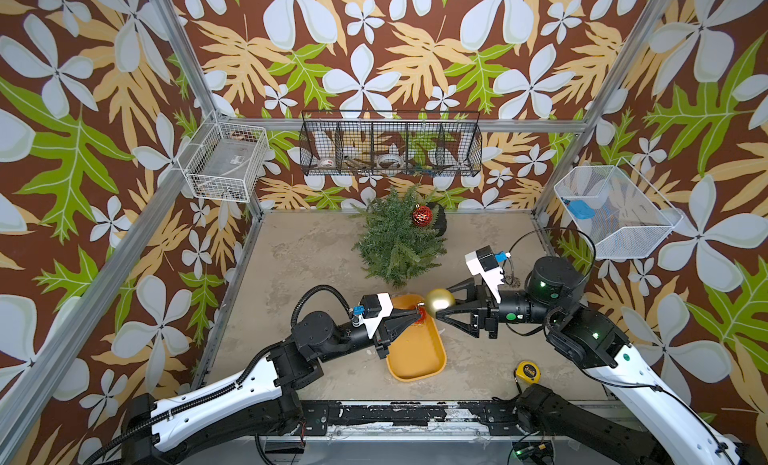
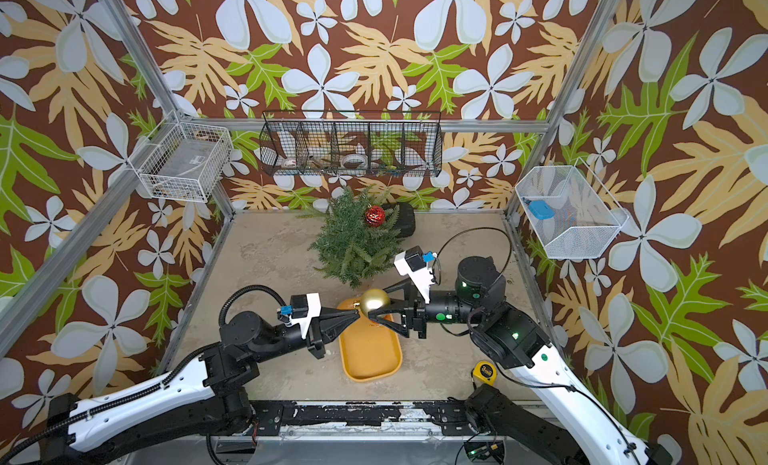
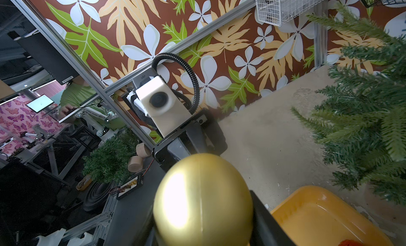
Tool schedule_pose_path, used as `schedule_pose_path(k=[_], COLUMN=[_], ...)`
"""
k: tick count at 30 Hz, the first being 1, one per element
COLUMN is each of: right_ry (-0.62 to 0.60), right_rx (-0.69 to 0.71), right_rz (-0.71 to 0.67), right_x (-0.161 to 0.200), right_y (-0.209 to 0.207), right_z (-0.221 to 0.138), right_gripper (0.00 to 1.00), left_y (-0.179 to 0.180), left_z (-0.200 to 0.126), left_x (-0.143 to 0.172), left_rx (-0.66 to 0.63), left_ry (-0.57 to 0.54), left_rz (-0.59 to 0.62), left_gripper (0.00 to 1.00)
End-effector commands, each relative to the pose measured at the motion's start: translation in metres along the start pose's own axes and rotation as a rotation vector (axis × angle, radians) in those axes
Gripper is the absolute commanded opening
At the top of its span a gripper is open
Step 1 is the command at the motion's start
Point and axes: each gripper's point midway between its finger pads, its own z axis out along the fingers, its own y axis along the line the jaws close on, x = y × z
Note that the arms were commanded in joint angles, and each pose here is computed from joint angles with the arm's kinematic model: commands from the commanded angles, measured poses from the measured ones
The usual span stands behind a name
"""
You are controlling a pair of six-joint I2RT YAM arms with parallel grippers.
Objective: Decorate the small christmas tree with ornaments
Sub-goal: Hang an ornament on the christmas tree.
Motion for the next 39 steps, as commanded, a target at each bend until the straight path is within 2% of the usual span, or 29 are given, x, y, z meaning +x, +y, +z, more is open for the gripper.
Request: schedule_pose_path(k=[1,4,10,14,21,29,39], right_ry=[-0.015,-0.008,-0.019,-0.05,-0.102,-0.102,-0.086], right_rx=[0.051,0.11,0.183,0.235,0.294,0.352,0.37], right_rz=[-0.017,-0.004,0.024,0.039,0.054,0.043,0.026], right_x=[-0.003,-0.001,0.001,-0.002,-0.012,-0.016,-0.014], right_y=[-0.008,-0.022,-0.051,-0.079,-0.117,-0.147,-0.157], right_z=[-0.001,0.001,0.006,-0.003,-0.024,-0.031,-0.031], right_gripper=[0.55,0.55,0.54,0.54,0.53,0.53,0.53], left_y=[0.007,0.014,0.036,0.048,0.073,0.099,0.123], left_z=[0.0,0.006,0.018,0.029,0.045,0.065,0.081], left_x=[-0.008,-0.003,0.012,0.024,0.033,0.043,0.052], left_rx=[-0.039,-0.077,-0.187,-0.237,-0.319,-0.333,-0.389], left_ry=[-0.016,0.045,0.165,0.222,0.271,0.326,0.372], left_rz=[0.025,0.035,0.041,0.034,0.045,0.069,0.081], left_gripper=[0.05,0.0,0.0,0.0,0.0,0.0,0.0])
